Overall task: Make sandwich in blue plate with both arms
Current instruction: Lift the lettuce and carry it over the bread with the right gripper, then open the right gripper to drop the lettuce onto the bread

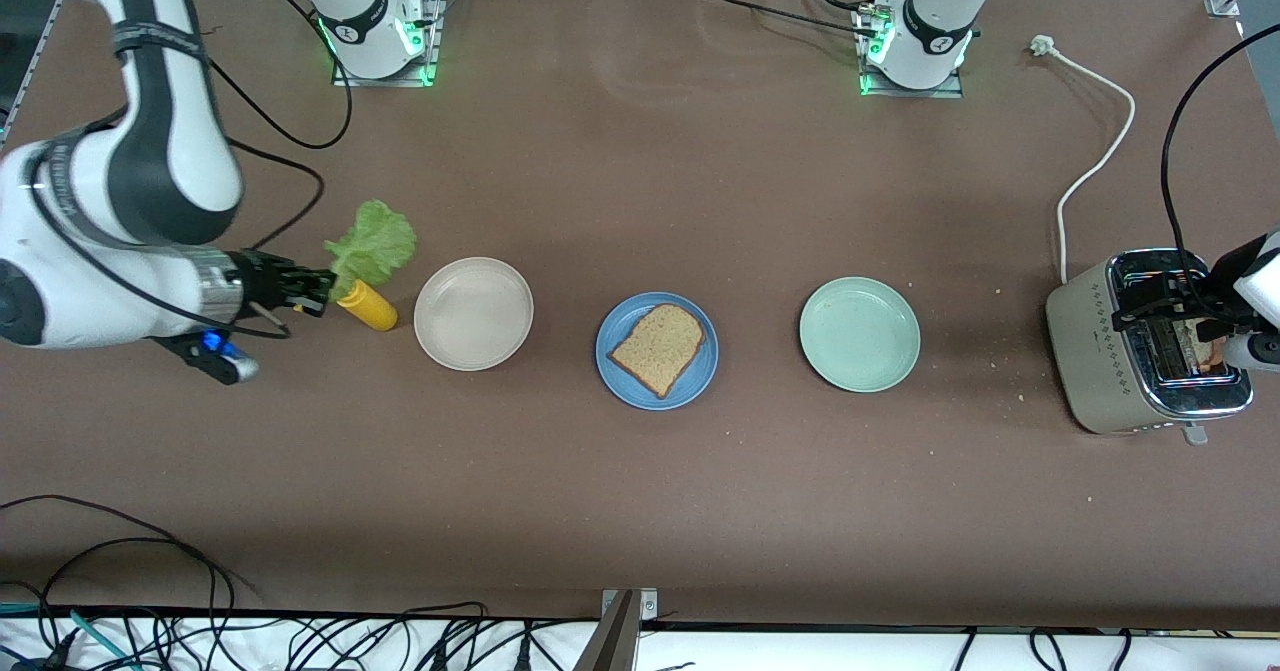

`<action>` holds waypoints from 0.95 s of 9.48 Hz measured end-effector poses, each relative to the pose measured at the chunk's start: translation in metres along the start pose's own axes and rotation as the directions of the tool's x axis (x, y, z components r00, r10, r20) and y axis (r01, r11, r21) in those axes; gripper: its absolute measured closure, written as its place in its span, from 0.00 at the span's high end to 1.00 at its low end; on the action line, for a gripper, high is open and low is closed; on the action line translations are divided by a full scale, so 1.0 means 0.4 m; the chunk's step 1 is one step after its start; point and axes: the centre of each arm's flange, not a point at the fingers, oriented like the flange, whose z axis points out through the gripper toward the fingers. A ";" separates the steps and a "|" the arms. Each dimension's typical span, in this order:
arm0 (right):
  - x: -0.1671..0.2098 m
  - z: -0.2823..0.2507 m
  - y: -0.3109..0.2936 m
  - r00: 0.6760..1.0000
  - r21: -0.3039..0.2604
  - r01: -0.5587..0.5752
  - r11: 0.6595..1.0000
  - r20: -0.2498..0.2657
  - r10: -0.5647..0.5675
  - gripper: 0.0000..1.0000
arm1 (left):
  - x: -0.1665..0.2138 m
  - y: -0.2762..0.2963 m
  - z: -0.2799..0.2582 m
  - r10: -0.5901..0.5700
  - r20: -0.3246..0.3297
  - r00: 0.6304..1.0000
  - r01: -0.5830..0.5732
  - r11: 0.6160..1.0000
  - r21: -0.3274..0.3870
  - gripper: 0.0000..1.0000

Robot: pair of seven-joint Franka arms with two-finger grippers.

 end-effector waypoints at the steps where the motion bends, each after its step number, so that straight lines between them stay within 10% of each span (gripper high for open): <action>1: -0.034 0.028 -0.086 0.998 0.026 -0.064 0.998 -0.027 0.065 0.04 | 0.000 0.000 0.000 0.000 0.000 1.000 0.000 1.000 0.000 1.00; 9: -0.252 0.455 -0.636 0.898 0.366 -0.369 0.855 -0.097 0.429 0.04 | 0.000 0.001 -0.003 0.001 -0.001 1.000 -0.001 1.000 0.000 1.00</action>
